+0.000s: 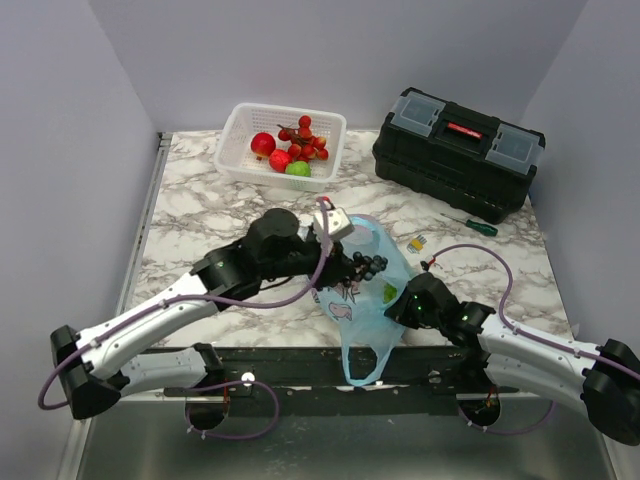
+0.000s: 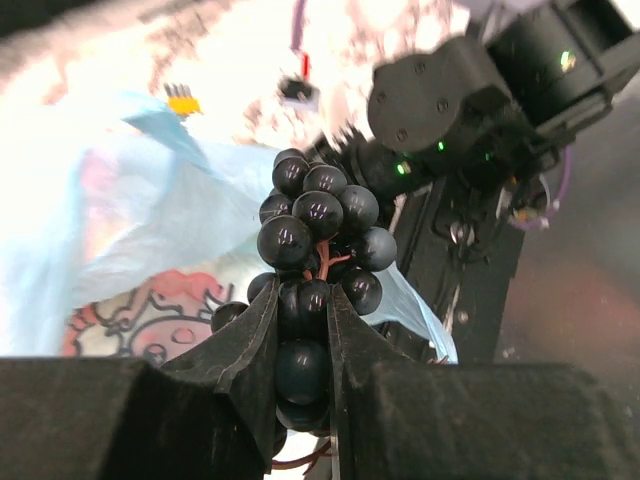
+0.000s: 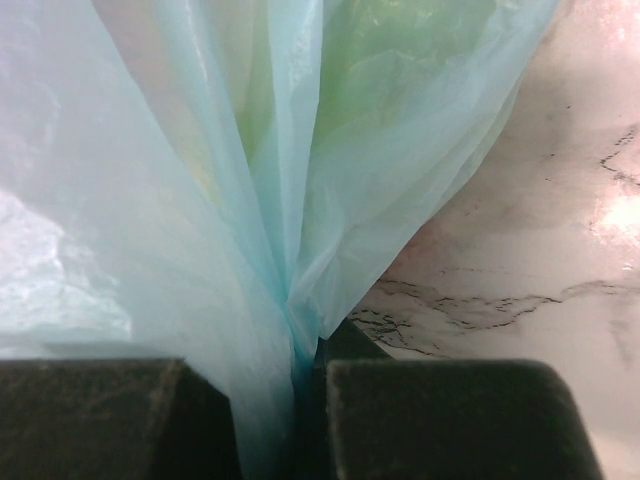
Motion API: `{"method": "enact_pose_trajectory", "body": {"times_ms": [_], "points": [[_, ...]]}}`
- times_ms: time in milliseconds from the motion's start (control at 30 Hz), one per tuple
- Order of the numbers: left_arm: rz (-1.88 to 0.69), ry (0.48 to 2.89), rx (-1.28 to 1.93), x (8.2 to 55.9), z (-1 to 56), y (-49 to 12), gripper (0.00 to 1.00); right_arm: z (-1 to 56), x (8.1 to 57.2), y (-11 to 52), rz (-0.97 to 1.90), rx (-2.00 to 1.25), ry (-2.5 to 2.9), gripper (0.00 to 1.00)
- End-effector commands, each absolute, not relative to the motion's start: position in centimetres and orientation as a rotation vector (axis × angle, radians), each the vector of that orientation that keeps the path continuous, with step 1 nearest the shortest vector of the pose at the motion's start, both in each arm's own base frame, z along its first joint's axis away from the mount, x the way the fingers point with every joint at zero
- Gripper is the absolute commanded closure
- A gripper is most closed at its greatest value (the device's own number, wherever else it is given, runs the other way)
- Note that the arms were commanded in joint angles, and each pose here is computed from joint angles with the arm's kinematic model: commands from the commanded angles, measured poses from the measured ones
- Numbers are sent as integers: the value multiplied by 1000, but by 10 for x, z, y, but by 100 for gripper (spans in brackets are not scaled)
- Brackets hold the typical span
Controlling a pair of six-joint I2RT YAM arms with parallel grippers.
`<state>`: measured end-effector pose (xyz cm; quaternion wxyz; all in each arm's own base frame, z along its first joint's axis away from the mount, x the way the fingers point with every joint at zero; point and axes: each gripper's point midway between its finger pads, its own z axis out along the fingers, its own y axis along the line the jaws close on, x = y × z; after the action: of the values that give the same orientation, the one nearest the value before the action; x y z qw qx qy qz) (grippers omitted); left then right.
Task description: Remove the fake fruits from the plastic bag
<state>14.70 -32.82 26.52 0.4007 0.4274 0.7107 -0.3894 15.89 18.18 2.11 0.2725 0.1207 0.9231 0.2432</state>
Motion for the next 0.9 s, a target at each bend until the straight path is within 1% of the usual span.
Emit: {"method": "enact_pose_trajectory", "body": {"times_ms": [0, 167, 267, 400, 533, 667, 867], "points": [[-985, 1615, 855, 172, 333, -298, 100, 13, 153, 174, 604, 305, 2510, 88], [-753, 1578, 433, 223, 365, -227, 100, 13, 153, 174, 605, 306, 2511, 88], [-617, 1588, 239, 244, 368, -184, 100, 13, 153, 174, 606, 303, 2509, 88], [-487, 1671, 96, 266, 349, -152, 100, 13, 153, 174, 607, 305, 2511, 88], [-430, 1746, -49, 290, 329, -125, 100, 12, 153, 175, 605, 297, 2516, 88], [-492, 1819, -210, 315, 308, -106, 100, 11, 153, 174, 600, 299, 2519, 88], [-830, 1911, -510, 360, 279, -93, 100, 12, 153, 174, 593, 305, 2518, 88]]}}
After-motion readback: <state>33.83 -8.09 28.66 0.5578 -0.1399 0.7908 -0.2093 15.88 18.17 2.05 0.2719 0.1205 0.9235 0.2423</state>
